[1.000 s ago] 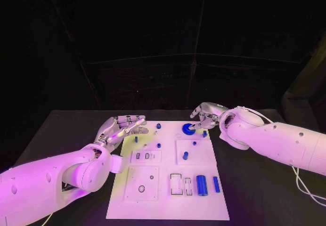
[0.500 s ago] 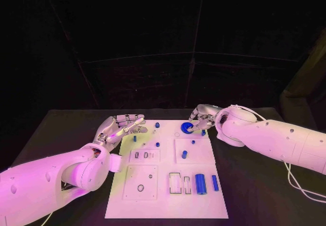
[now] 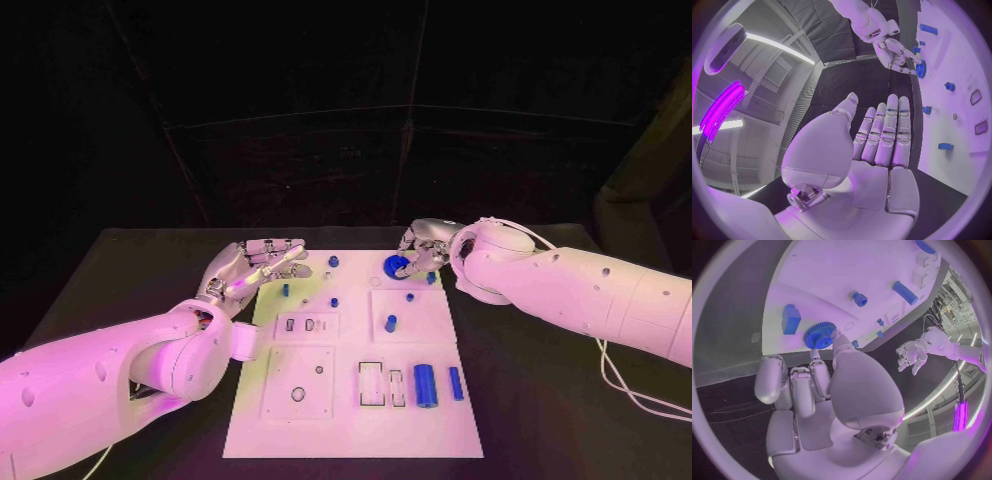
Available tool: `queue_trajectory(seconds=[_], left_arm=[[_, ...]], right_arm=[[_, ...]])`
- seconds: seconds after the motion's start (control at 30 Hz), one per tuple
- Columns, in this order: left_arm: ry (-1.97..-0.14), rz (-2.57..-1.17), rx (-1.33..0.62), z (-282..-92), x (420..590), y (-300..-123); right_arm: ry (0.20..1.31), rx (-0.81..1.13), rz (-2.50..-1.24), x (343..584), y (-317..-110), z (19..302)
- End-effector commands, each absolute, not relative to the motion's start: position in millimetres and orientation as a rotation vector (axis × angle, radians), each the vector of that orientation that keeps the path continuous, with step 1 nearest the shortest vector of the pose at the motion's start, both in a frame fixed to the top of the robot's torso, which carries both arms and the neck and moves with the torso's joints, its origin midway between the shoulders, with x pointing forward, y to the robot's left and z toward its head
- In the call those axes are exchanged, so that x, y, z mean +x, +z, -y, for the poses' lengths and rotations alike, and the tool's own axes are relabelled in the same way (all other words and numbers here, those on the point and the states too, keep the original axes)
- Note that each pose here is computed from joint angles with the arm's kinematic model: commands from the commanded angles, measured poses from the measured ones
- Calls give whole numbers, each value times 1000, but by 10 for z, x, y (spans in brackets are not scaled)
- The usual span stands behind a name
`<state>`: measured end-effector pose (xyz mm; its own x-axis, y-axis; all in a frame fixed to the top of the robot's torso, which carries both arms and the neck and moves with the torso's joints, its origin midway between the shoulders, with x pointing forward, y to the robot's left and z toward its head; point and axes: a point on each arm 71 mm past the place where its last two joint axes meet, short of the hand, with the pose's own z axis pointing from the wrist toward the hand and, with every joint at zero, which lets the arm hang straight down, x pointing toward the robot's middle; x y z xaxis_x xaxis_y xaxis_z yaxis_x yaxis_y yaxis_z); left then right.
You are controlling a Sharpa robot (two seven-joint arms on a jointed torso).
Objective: Assemble the parts on the task board
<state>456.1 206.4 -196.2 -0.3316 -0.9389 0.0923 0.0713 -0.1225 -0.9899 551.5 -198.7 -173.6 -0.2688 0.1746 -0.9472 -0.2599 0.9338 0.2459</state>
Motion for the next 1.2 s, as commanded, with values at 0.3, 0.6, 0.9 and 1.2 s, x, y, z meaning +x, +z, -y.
queue_trajectory(seconds=[0.3, 0.6, 0.9, 1.2], left_arm=[[-1591, -1319, -1029, -2057, 4565, -1944], [-1590, -1320, -1029, -2060, 4565, -1945], [-1585, -1324, -1033, -2065, 4565, -1948], [-1572, -1324, -1037, -2083, 4564, -1950]], right_arm=[[383, -126, -1802, 5542, -1743, 1939], [364, -183, -1733, 5533, -1701, 1868], [456, -202, -1568, 5460, -1568, 1740], [534, -230, -1541, 5343, -1515, 1504]])
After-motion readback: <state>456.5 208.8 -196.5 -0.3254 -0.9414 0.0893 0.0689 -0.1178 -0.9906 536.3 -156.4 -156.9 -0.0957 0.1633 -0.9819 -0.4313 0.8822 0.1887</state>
